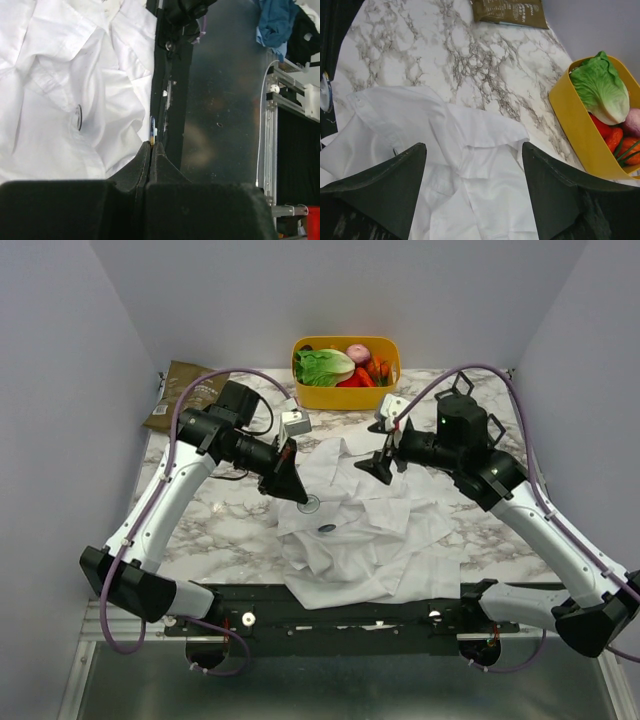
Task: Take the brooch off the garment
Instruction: Close the brooch, then place the brooch in the brooch box.
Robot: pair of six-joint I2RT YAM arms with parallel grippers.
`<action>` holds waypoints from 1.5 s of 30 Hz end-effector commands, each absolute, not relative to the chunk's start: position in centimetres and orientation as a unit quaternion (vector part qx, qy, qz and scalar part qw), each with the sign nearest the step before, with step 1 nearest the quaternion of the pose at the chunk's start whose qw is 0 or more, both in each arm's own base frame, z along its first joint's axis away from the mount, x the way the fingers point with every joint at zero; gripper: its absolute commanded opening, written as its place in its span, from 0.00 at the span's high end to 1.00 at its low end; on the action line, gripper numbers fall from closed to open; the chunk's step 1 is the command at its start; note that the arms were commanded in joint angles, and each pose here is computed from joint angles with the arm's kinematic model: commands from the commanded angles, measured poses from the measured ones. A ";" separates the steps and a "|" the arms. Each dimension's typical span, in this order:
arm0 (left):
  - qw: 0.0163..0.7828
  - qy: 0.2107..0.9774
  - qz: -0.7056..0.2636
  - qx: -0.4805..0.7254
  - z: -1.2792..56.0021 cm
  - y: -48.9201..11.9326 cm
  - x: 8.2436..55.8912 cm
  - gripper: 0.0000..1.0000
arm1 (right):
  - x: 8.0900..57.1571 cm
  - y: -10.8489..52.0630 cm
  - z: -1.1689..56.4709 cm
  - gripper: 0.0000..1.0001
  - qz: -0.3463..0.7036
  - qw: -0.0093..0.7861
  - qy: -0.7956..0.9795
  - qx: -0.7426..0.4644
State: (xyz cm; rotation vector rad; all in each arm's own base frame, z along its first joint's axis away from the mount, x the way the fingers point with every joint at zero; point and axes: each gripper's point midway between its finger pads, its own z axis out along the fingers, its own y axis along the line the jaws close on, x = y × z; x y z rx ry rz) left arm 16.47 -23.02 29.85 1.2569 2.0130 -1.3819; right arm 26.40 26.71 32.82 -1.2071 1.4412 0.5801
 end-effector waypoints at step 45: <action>0.292 0.687 -0.562 0.357 33.0 -19.5 16.0 1.00 | 15.1 35.0 32.1 0.43 0.621 0.330 0.522 -0.483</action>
